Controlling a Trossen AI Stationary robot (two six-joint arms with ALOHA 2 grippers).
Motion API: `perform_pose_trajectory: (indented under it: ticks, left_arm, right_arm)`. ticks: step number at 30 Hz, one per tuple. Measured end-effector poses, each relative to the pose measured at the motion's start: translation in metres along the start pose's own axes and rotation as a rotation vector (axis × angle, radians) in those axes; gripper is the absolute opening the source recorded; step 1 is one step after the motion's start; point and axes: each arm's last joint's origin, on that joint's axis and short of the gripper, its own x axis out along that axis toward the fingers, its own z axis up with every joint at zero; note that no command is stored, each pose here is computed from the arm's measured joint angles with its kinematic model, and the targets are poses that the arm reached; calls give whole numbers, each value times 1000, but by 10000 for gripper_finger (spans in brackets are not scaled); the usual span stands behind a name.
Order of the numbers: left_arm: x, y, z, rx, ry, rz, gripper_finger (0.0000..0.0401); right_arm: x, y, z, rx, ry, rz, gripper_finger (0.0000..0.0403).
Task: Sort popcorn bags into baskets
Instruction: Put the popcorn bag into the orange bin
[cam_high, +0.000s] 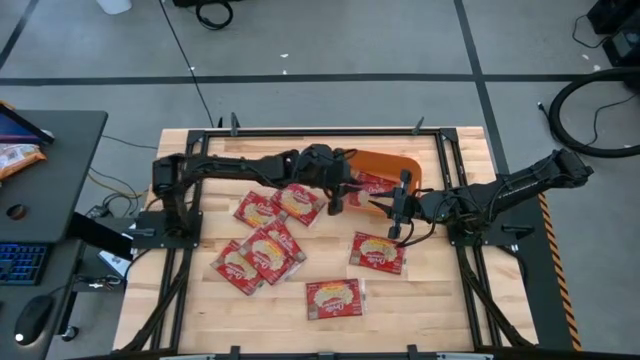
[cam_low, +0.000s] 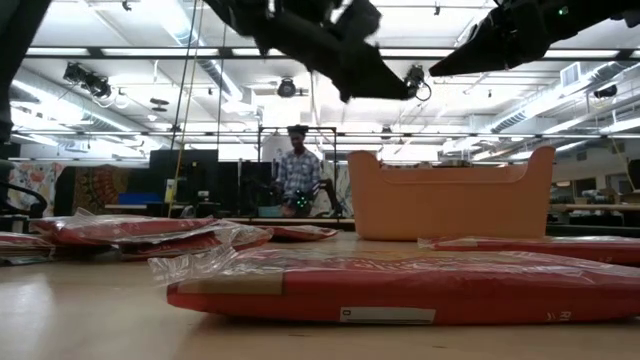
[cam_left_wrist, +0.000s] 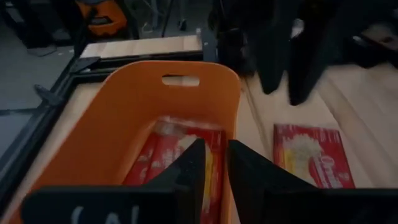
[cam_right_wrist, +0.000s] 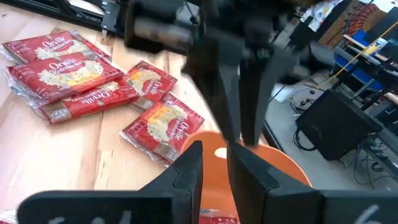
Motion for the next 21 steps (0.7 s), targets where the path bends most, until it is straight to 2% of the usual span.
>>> perform_pose_trajectory:
  ticks: [3, 8, 14, 21]
  left_arm:
    - [-18, -8, 5, 20, 40, 28, 65]
    - [-36, -25, -10, 21, 82, 104, 64]
    - [-64, -48, -20, 37, 54, 186, 64]
    - [-96, -63, -35, 51, 12, 178, 64]
  right_arm:
    - [0, 2, 1, -17, -18, 53, 78]
    - [6, 8, 5, -37, -84, 188, 78]
    - [33, 24, 7, -85, -154, 168, 78]
    - [64, 43, 15, -50, -140, 158, 78]
